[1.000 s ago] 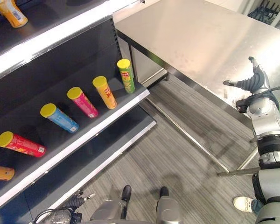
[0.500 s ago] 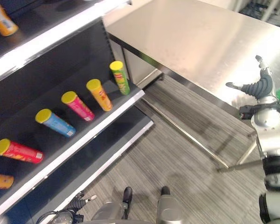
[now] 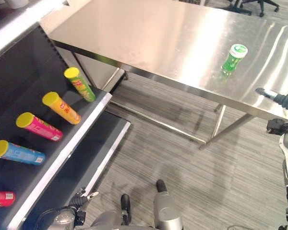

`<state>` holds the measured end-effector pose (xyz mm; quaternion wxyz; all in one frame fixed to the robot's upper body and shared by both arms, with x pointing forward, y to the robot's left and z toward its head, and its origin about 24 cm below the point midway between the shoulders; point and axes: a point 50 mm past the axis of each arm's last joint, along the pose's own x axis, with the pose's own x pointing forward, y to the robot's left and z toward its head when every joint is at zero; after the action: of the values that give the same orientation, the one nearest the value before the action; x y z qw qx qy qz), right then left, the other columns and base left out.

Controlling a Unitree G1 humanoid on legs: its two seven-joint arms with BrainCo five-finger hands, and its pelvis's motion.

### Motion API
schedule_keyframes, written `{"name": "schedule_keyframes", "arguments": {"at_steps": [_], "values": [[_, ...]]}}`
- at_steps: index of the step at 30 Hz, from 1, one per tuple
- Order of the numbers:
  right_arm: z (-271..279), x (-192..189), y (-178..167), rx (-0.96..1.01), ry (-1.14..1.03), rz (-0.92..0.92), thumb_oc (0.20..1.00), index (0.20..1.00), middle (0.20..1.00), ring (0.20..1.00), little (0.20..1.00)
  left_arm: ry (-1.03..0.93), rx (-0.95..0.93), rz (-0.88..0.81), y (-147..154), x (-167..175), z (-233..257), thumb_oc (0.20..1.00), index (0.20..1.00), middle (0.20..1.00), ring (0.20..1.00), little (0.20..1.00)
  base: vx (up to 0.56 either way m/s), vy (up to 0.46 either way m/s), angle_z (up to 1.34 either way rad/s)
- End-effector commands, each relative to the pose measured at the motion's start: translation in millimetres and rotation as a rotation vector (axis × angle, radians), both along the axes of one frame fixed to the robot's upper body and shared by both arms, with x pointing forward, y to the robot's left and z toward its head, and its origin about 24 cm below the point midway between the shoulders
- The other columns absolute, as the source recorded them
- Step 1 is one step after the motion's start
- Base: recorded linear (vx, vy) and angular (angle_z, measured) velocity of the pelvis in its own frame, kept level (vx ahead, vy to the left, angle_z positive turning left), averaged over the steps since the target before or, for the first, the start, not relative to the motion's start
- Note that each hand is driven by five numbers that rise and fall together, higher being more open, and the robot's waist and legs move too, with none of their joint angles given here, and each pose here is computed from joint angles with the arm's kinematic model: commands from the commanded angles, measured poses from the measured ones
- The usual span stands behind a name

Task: Put the goods on the table back onto the shelves and tidy them up.

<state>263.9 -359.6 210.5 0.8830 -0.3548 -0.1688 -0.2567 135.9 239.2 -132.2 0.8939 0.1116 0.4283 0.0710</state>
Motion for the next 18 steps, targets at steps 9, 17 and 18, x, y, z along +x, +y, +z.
{"name": "schedule_keyframes", "arguments": {"at_steps": [9, 17, 18], "values": [[43.1, 7.9, -4.0, -0.035, -0.110, 0.009, 1.000, 1.000, 1.000, 1.000, 1.000, -0.084, 0.090, 0.085, 39.1, 10.6, 18.7, 1.000, 1.000, 1.000, 1.000, 1.000, -0.07, -0.140, -0.49], [51.3, -2.1, 11.4, -0.022, -0.176, 0.122, 1.000, 1.000, 1.000, 1.000, 1.000, -0.077, 0.075, 0.077, 37.1, 9.0, 17.3, 1.000, 1.000, 1.000, 1.000, 1.000, 0.04, -0.303, 0.12], [53.8, -1.1, 19.8, -0.044, -0.188, 0.148, 1.000, 1.000, 1.000, 1.000, 1.000, -0.091, 0.062, 0.065, 32.6, 12.3, 18.3, 1.000, 1.000, 1.000, 1.000, 1.000, 0.00, -0.134, 0.55]]}}
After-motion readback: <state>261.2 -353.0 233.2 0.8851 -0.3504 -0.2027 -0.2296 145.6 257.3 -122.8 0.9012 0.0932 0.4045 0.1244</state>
